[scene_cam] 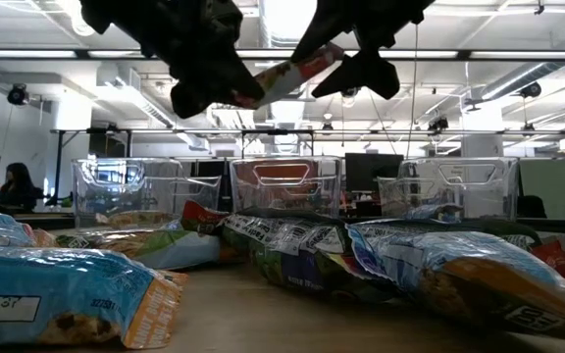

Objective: Pick and place Granola Bars by type
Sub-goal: Put the red granola bar into the middle transparent bin

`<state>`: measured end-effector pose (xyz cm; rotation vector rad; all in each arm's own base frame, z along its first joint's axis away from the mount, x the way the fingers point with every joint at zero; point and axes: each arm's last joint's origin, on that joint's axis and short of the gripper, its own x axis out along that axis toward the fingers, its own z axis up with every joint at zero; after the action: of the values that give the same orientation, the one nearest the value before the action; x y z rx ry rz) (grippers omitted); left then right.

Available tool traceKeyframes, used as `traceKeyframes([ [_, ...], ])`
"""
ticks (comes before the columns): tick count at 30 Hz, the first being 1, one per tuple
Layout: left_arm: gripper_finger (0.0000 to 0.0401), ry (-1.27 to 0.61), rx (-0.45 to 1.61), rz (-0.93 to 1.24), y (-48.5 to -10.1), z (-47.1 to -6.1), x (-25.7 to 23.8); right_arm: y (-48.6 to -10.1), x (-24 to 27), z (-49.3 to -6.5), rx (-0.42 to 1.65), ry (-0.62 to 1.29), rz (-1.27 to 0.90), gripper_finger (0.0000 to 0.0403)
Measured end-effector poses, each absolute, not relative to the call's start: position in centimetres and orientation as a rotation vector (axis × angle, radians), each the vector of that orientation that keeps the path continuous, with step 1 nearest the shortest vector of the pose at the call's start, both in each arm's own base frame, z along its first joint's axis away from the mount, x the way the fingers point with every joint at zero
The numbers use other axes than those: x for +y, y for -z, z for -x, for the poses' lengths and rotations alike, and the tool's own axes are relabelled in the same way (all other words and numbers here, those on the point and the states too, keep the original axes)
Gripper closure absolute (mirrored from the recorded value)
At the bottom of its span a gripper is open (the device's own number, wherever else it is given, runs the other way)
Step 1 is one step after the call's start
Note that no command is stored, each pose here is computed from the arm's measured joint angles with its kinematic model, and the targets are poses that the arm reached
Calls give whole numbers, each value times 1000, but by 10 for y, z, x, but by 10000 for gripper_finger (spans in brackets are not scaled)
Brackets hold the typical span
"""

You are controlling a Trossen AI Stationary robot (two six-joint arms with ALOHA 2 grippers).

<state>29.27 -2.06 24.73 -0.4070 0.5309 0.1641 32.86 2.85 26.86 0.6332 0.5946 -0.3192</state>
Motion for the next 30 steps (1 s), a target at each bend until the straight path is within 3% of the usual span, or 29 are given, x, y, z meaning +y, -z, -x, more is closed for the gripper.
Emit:
traceKeyframes([
  [6, 341, -164, 514, 402, -249, -294, -18, -268, 27, -329, 593, 325, -636, 171],
  [16, 341, -186, 496, 399, -250, -294, -17, -269, 22, -329, 582, 349, -645, 280],
  [21, 341, -317, 555, 373, -244, -289, -13, -270, 12, -332, 540, 396, -648, 322],
  [30, 341, -515, 583, 383, -241, -277, -8, -273, -21, -330, 480, 531, -685, 328],
])
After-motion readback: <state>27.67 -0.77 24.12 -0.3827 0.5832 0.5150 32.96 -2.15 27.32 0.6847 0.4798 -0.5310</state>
